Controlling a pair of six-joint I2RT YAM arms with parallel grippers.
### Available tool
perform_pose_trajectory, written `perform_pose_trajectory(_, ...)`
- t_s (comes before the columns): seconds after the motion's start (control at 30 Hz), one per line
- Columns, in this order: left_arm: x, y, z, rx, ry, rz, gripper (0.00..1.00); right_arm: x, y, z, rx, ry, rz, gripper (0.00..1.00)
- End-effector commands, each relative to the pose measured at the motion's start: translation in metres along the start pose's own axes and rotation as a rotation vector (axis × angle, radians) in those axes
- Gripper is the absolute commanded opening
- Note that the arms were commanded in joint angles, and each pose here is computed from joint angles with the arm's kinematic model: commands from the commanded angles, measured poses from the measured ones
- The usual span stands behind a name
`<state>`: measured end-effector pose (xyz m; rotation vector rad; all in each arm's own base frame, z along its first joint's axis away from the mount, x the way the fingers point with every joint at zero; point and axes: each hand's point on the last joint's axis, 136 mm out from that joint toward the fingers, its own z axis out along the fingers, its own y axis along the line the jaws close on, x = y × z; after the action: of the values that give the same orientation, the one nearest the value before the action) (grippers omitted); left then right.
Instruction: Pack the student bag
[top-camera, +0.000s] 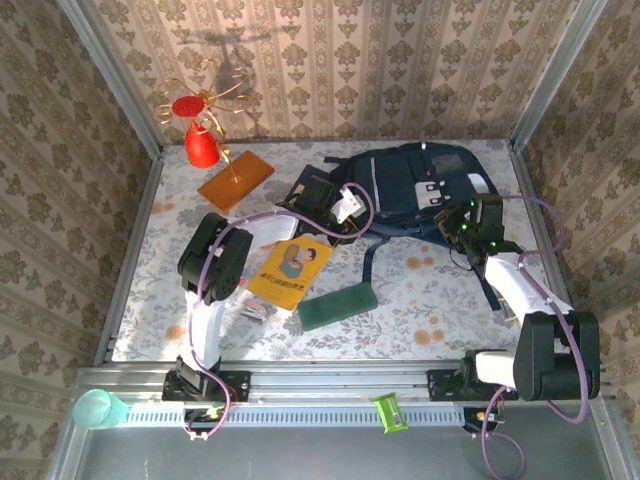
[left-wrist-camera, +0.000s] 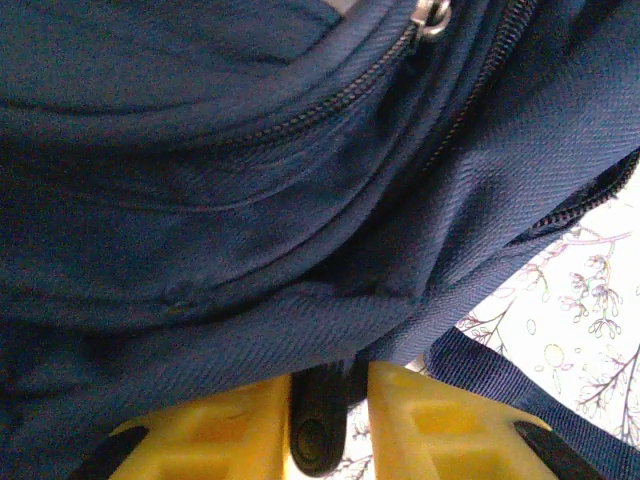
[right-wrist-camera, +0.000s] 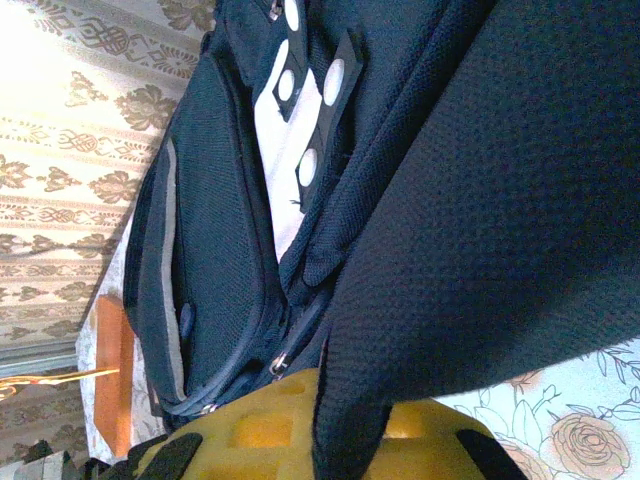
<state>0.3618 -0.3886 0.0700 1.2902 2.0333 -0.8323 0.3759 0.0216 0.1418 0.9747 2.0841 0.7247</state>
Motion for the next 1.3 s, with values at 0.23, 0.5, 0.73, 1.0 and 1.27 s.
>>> perform_pose_trajectory(0.23,-0.005,-0.011,-0.004,0.08,-0.013,-0.032,0.12,-0.012,0.025,-0.005,-0.088,-0.034,-0.021,0.09)
perform_pose_trajectory(0.5,-0.006,-0.008,0.0,0.08,-0.011,-0.063,0.07,-0.012,0.025,-0.004,-0.089,-0.032,-0.017,0.09)
perform_pose_trajectory(0.73,-0.003,0.0,0.005,0.045,0.008,-0.07,0.14,-0.011,0.025,-0.004,-0.089,-0.032,-0.017,0.09)
perform_pose_trajectory(1.0,0.002,0.004,0.012,0.028,0.035,-0.065,0.2,-0.011,0.025,-0.005,-0.092,-0.03,-0.015,0.09)
perform_pose_trajectory(1.27,0.007,0.008,0.019,0.018,0.052,-0.065,0.19,-0.011,0.026,-0.008,-0.091,-0.034,-0.019,0.09)
